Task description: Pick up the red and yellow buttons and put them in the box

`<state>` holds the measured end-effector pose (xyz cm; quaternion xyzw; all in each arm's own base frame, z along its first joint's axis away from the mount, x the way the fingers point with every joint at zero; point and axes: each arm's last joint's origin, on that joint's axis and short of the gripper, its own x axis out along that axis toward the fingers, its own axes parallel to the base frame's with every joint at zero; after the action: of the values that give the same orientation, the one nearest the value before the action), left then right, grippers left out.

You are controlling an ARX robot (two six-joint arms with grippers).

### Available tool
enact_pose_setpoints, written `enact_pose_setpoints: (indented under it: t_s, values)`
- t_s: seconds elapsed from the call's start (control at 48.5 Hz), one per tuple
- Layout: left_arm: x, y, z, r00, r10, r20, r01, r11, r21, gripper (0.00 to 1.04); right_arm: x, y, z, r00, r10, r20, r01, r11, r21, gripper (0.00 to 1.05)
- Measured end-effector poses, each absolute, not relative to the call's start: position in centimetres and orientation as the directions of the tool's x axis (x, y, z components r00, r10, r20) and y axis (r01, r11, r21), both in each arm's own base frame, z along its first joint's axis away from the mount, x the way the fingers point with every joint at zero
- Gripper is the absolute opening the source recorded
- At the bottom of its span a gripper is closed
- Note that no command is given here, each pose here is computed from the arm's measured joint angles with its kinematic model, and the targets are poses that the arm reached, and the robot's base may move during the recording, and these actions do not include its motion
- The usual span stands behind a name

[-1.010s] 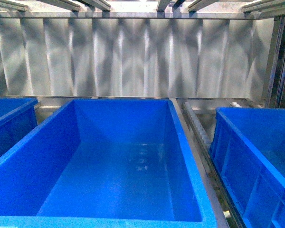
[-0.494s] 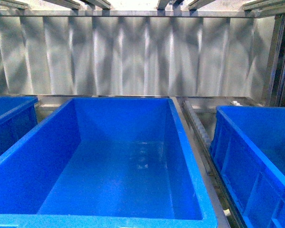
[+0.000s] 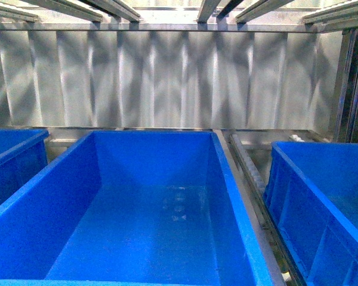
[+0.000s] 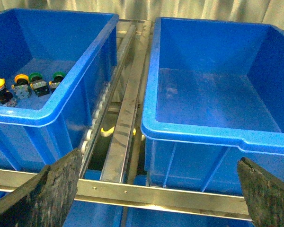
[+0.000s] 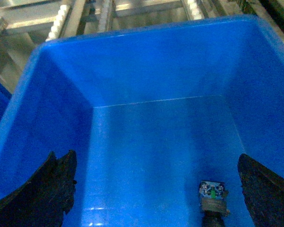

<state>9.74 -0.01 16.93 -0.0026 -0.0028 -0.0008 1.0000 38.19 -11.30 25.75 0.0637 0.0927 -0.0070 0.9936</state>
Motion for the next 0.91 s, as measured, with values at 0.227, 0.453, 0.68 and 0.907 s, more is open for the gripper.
enact_pose_setpoints:
  t_s: [0.227,0.453,0.68,0.907]
  values:
    - [9.7,0.0,16.9,1.0,-0.002,0.006,0.002,1.0,-0.005,0.97,30.7,-9.5,27.7,1.0,-0.014,-0.024,0.017,0.995,0.099,0.86]
    - [9.7,0.0,16.9,1.0,-0.002,0.006,0.002,1.0,-0.005,0.97,21.4,-4.2,24.6,1.0,-0.001,-0.013,0.001,1.0,0.02,0.43]
    - [9.7,0.0,16.9,1.0,-0.002,0.006,0.002,1.0,-0.005,0.97,16.5,-1.8,21.1,1.0,-0.006,-0.007,0.007,1.0,0.008,0.04]
    - [9.7,0.0,16.9,1.0,-0.002,0.006,0.002,1.0,-0.005,0.97,15.0,-0.9,19.5,1.0,-0.026,-0.009,0.026,1.0,0.004,0.03]
